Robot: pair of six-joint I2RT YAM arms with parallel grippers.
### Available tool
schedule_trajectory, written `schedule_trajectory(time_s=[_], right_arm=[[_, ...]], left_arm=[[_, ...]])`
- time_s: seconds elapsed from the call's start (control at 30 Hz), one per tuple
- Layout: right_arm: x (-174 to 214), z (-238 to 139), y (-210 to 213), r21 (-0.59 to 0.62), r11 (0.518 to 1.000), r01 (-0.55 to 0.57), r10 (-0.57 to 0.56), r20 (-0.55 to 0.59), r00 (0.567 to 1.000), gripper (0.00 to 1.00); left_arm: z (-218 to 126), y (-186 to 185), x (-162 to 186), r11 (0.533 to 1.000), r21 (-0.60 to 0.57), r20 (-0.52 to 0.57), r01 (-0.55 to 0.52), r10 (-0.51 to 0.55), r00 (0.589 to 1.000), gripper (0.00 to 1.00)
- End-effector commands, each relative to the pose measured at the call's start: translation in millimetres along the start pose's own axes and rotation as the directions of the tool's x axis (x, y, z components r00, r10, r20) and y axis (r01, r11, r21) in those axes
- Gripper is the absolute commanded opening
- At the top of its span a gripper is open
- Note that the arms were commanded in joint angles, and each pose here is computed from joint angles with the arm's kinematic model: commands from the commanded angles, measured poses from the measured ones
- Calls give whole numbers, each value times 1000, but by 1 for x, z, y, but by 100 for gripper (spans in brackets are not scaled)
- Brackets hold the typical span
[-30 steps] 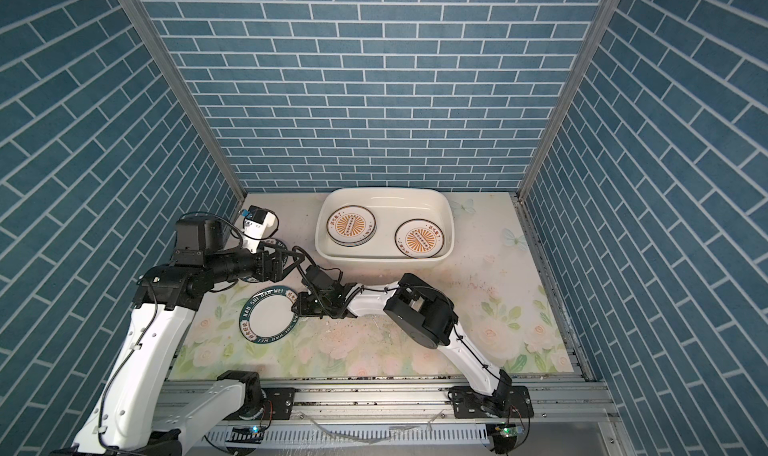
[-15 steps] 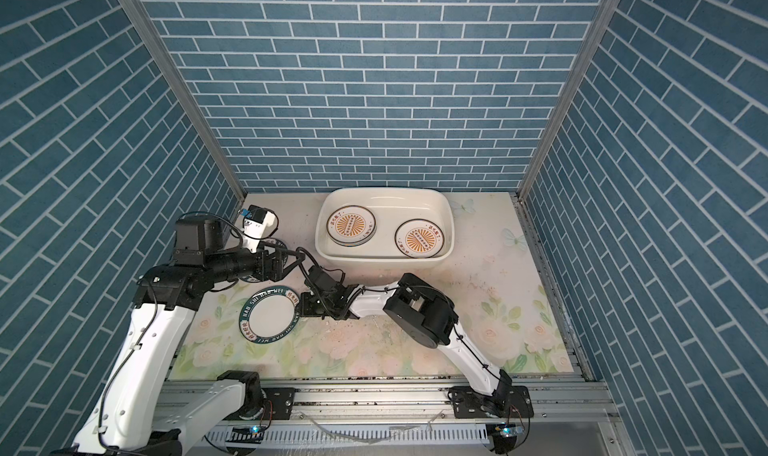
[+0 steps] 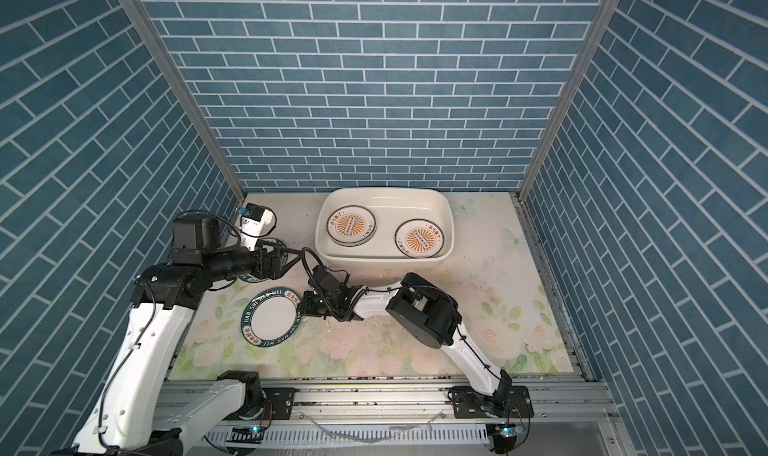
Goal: Place the plates into the plastic bin on the countertop
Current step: 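Lower the right gripper onto the green-rimmed plate's rim and pinch it, then tilt the green-rimmed plate upright with the right gripper and lift it toward the left gripper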
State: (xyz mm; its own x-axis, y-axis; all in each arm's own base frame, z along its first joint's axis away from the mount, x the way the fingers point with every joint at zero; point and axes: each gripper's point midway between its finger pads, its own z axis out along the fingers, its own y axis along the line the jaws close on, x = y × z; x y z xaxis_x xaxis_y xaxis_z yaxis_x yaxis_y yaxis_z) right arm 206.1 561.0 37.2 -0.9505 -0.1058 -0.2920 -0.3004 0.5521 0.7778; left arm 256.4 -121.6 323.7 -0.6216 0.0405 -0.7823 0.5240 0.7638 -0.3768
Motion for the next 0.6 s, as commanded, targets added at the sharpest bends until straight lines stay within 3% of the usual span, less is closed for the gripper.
schedule_trajectory(time_s=[0.0, 0.57], right_arm=[[2, -9, -14, 59, 998, 24, -24, 2, 1000, 3], [-30, -52, 43, -65, 994, 91, -86, 87, 993, 0]], left_arm=[[-9, -1, -8, 999, -21, 15, -28, 28, 1000, 89], [-26, -7, -23, 993, -63, 37, -99, 101, 994, 89]])
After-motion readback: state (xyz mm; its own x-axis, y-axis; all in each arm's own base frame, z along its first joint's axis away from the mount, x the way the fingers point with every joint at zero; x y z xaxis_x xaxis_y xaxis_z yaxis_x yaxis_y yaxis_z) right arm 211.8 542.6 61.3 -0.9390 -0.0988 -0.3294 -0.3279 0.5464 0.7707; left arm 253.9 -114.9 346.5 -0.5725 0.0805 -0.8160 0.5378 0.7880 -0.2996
